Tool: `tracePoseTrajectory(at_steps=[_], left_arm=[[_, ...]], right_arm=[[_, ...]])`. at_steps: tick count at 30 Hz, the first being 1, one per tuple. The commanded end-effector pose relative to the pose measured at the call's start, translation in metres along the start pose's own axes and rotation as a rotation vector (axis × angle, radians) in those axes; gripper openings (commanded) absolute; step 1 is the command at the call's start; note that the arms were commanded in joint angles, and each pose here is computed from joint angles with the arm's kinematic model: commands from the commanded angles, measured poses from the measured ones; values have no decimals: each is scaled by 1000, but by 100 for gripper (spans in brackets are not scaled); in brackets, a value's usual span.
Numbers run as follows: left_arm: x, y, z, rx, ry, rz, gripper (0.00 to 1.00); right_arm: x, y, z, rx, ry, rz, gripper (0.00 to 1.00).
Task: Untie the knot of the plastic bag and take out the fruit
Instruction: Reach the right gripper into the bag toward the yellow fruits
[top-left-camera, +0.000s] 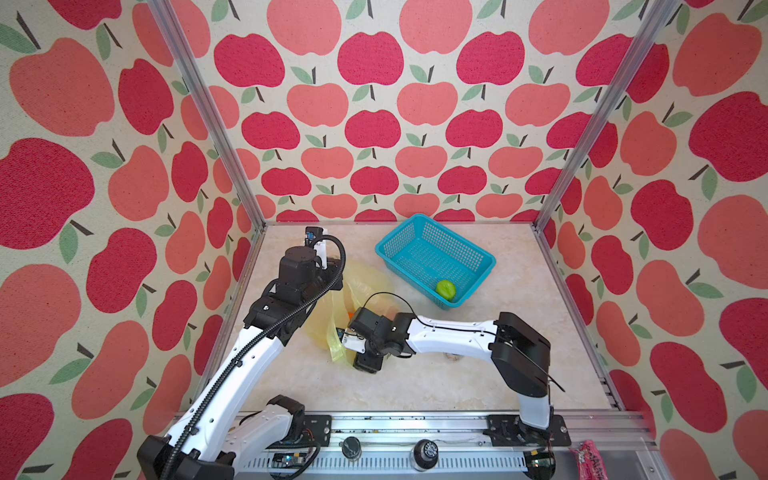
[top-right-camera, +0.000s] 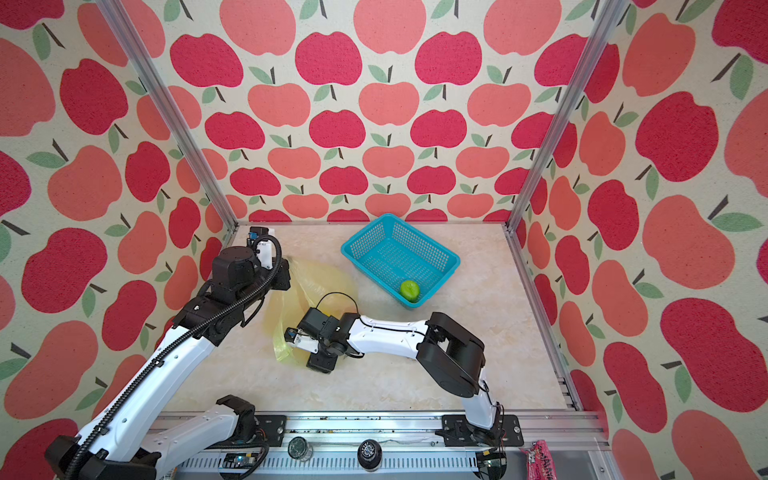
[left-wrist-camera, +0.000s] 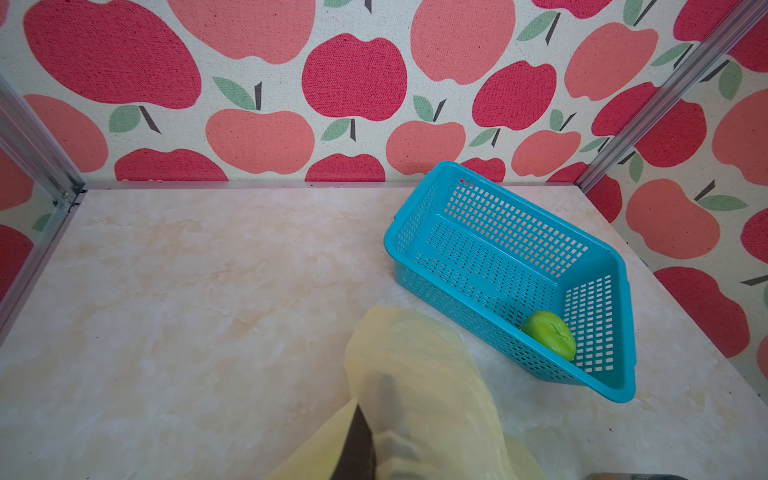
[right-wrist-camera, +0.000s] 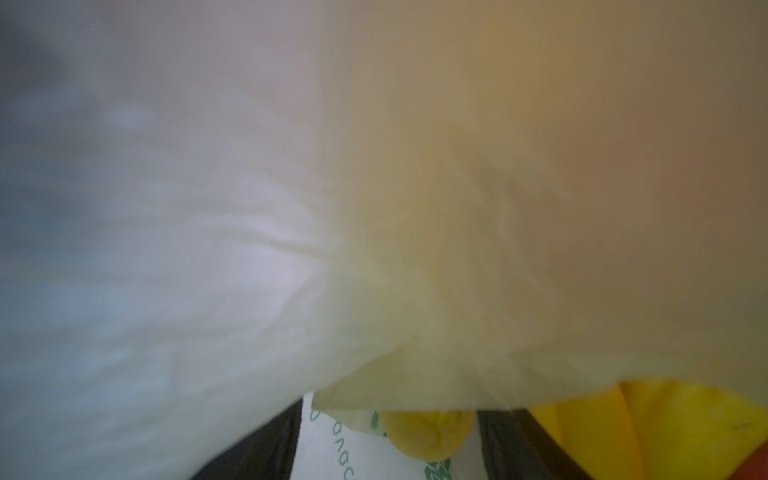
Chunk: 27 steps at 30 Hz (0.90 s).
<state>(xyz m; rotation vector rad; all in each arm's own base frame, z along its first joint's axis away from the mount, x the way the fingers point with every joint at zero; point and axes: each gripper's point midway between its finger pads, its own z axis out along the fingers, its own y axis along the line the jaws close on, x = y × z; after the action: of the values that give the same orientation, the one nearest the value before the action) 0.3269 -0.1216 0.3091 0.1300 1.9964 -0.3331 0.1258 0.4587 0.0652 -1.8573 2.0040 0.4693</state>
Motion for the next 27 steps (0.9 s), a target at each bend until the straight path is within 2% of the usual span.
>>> tracePoseTrajectory(at_steps=[1, 6, 13, 17, 22, 25, 27], left_arm=[[-3, 0, -5, 2, -16, 8, 0], [-3, -1, -5, 6, -15, 8, 0], [-3, -3, -5, 12, -12, 7, 0], [-4, -3, -7, 12, -19, 8, 0], [-4, -3, -8, 13, -24, 8, 0], [-4, -3, -8, 12, -21, 9, 0], [-4, -3, -8, 10, -21, 9, 0]], right_arm=[[3, 6, 7, -33, 35, 8, 72], [7, -19, 26, 34, 100, 74, 75], [-8, -32, 46, 29, 79, 129, 75], [-8, -33, 55, 27, 105, 162, 70], [-19, -37, 41, 27, 30, 223, 55], [-27, -31, 25, -1, -38, 236, 55], [-34, -29, 6, 2, -108, 220, 61]])
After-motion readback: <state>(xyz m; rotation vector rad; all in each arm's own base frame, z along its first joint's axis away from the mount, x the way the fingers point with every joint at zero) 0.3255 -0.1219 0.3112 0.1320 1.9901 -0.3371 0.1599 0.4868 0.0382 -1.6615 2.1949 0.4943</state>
